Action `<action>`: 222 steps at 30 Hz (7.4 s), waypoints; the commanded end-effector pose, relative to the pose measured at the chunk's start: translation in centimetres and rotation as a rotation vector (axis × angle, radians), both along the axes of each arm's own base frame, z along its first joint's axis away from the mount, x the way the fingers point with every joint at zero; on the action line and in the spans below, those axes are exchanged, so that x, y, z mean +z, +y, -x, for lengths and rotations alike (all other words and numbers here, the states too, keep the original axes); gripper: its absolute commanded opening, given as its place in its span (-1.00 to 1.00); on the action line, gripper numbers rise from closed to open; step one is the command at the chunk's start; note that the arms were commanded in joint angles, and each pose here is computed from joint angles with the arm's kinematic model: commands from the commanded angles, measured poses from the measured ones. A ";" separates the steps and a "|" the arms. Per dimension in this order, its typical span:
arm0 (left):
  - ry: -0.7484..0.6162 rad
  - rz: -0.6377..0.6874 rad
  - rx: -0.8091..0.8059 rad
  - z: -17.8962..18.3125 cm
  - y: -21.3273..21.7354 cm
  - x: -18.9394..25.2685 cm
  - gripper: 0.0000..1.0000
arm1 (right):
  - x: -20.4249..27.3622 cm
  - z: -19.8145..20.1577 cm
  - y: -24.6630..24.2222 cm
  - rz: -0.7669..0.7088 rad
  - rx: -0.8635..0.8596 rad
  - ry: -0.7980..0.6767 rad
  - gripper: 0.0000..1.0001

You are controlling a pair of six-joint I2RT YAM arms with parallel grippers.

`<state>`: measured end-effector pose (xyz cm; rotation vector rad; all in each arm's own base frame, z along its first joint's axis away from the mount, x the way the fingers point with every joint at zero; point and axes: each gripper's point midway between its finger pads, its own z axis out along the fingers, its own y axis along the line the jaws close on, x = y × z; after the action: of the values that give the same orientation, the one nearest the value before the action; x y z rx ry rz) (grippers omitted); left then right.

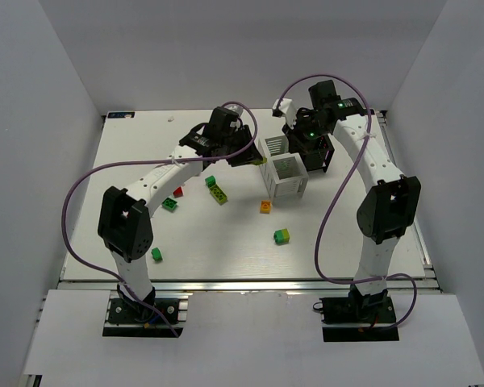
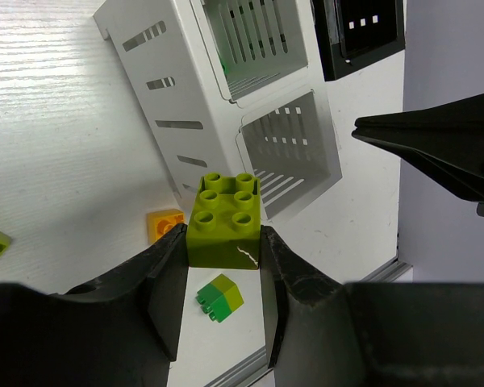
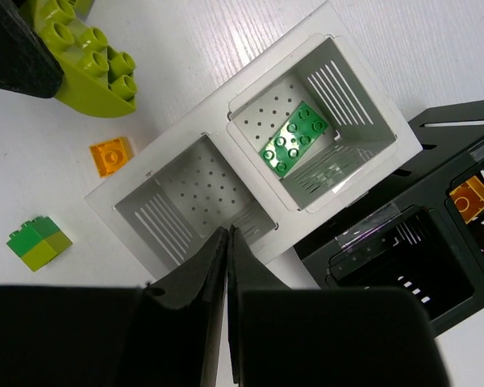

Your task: Sort the legos into containers by color

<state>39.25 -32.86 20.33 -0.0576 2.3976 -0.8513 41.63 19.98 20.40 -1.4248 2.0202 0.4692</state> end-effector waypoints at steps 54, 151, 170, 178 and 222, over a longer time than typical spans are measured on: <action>-0.032 0.015 -0.117 -0.8 -8.5 0.2 -0.06 | 6.0 0.9 -5.6 -0.318 -0.243 -0.058 0.43; -0.109 0.570 -0.167 16.8 -1.2 -1.7 0.41 | -2.9 20.1 6.4 -0.337 0.487 -0.217 -1.00; -0.089 0.579 -0.193 16.9 -2.0 -2.0 -0.54 | -1.6 19.4 7.3 -0.351 0.450 -0.269 -1.00; -0.126 0.579 -0.132 16.7 -0.3 -1.5 -0.65 | -2.9 20.2 6.2 -0.321 0.470 -0.282 -1.00; -0.270 0.468 -0.056 12.3 4.2 3.2 -0.53 | -0.9 2.3 0.5 -0.261 -0.244 -0.311 0.09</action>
<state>26.49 -28.18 22.36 -0.1074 1.9355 -1.3421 37.83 20.39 17.00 -1.0505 1.8379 0.3882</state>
